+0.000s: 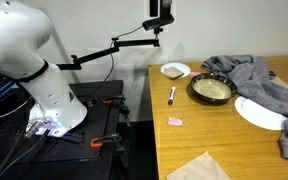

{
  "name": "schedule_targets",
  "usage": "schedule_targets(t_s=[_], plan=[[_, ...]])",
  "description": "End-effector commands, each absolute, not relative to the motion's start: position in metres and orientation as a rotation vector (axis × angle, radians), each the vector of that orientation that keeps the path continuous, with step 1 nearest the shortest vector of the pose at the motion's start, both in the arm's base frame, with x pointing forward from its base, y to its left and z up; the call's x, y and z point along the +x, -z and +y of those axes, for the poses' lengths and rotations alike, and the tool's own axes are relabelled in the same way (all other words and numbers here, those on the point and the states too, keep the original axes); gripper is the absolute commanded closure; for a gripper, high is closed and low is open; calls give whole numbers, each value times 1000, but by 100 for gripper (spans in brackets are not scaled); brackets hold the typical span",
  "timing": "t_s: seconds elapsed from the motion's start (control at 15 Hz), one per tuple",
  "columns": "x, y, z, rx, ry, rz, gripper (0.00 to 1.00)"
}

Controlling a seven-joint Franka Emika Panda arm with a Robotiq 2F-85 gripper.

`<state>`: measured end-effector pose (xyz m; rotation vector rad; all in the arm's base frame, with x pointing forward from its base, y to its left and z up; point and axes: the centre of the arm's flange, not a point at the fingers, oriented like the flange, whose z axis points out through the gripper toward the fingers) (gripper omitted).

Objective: Put the purple marker in the bowl

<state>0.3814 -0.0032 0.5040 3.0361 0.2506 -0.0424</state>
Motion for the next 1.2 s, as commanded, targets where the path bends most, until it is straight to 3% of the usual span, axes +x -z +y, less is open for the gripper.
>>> schedule_targets(t_s=[0.0,0.67,1.13], plan=[[389,-489,7,2992,-14,490,0],[434,-412,42,2843,-196,1184,0],[451,-340,68,2755,-192,1430,0]])
